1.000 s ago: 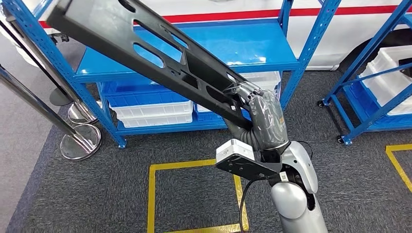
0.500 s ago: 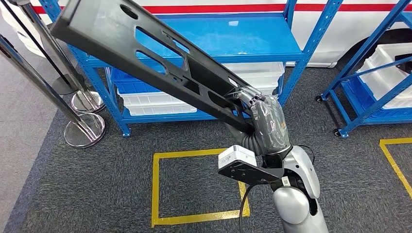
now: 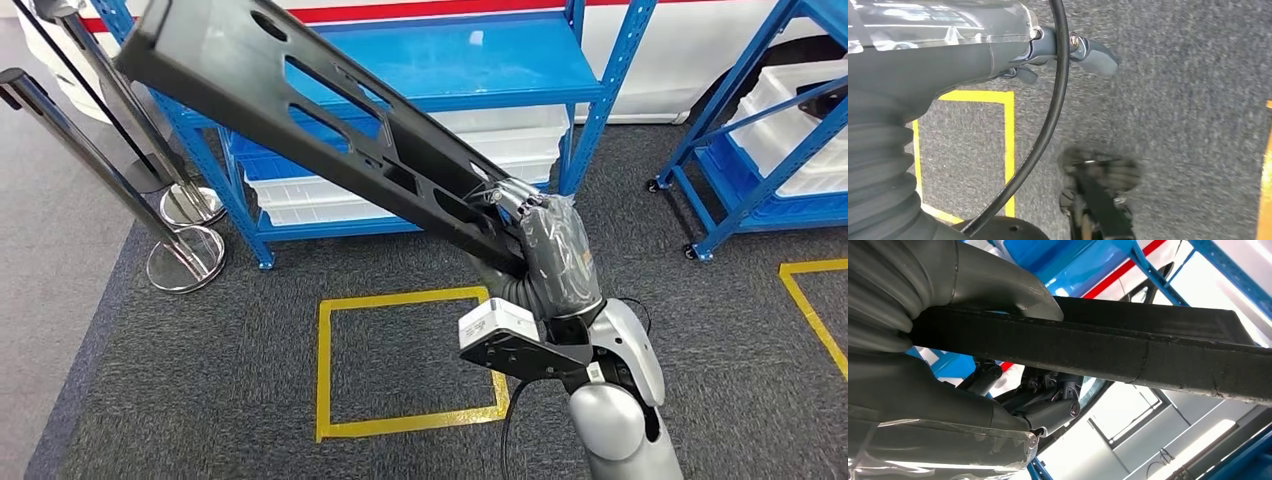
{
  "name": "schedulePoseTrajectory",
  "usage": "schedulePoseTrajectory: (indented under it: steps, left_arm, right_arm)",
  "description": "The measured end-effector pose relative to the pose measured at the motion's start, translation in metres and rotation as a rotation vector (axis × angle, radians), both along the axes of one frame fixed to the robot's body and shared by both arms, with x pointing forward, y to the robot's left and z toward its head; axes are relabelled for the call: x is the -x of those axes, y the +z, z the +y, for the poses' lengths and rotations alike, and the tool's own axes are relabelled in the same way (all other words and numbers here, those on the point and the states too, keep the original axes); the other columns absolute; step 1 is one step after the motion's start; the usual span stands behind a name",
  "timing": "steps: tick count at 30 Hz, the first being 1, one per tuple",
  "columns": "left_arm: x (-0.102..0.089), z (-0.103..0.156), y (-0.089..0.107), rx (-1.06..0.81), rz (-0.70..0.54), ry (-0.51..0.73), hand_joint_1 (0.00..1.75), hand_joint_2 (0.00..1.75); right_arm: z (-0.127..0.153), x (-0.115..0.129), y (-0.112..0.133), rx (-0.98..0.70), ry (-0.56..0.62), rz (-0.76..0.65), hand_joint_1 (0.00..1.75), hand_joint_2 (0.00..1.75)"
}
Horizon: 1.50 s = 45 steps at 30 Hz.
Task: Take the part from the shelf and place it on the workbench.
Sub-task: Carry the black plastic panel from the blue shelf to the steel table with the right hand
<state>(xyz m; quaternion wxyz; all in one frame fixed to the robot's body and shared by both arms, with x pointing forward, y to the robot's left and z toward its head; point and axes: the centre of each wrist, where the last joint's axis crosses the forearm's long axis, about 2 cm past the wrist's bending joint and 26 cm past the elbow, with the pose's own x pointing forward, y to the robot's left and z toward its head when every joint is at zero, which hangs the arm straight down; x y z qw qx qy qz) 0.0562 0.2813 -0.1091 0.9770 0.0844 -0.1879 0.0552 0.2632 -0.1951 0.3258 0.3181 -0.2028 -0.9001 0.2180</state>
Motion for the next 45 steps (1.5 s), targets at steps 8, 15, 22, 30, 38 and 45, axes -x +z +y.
schedulePoseTrajectory:
  steps: [8, 15, 22, 30, 38, 45]
  left_arm:
    - [-0.004, 0.003, 0.001, -0.011, 0.009, 0.007, 0.0, 1.75]
    - [-0.004, 0.003, 0.001, -0.011, 0.012, 0.008, 0.0, 1.75]
    - [-0.004, 0.002, 0.0, 0.001, -0.008, 0.006, 0.0, 1.75]
    - [0.001, 0.002, 0.0, 0.013, -0.022, 0.002, 0.0, 1.75]
    - [-0.003, 0.005, 0.0, 0.007, -0.03, 0.0, 0.0, 1.75]
    - [0.0, 0.004, 0.0, 0.009, -0.025, 0.0, 0.0, 1.75]
  right_arm:
    - [-0.003, 0.0, -0.002, -0.001, -0.002, 0.005, 1.75, 1.75]
    - [-0.006, -0.001, -0.004, 0.006, -0.008, 0.011, 1.75, 1.75]
    - [-0.007, -0.001, -0.004, 0.01, -0.009, 0.01, 1.75, 1.75]
    - [-0.008, -0.002, -0.007, 0.018, -0.011, 0.017, 1.75, 1.75]
    - [-0.01, -0.001, -0.01, 0.027, -0.015, 0.028, 1.75, 1.75]
    - [-0.011, -0.001, -0.011, 0.032, -0.019, 0.029, 1.75, 1.75]
